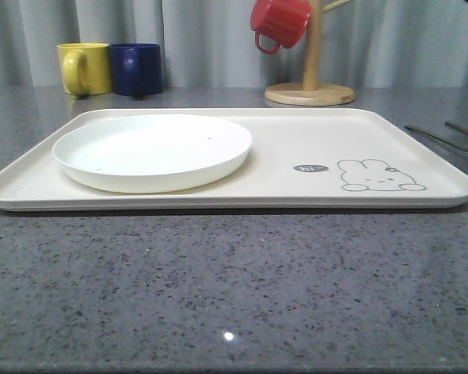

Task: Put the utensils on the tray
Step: 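Grasp the silver fork with the right gripper and lift it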

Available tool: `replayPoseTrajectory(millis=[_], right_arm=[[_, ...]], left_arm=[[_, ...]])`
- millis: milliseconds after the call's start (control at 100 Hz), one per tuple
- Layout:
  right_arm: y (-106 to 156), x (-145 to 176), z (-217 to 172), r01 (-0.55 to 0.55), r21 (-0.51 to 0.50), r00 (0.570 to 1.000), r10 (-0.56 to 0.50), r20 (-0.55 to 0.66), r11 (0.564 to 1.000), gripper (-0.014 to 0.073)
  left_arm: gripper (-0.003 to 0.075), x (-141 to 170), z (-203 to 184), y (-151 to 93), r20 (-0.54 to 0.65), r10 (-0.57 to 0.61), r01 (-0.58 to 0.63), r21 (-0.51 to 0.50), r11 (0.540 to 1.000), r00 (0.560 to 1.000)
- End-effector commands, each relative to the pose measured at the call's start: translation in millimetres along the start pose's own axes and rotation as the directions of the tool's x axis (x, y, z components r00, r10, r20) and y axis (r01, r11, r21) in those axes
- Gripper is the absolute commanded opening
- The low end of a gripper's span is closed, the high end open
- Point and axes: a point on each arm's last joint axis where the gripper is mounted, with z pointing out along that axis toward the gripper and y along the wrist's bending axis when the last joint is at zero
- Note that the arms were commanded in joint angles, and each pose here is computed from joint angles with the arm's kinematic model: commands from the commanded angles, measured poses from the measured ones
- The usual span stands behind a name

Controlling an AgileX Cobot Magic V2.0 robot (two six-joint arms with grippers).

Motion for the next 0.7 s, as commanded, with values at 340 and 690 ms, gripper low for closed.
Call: replayPoseTrajectory(millis=[340,690], right_arm=[[-0.7,-21.3,42.5,0.006,0.004,1.0,-0.006,-0.019,1.0,0.0412],[-2.3,-17.8,65.3,0.003,0.01,0.996,-0.002,-0.088,1.0,0.036]], left_arm=[[-0.0019,-12.8,-1.1,2.0,0.072,-0.016,0.017,-0.025,1.0,0.997],[-0.0019,-12.8,-1.1,2.0,0.072,-0.016,0.017,-0.025,1.0,0.997]])
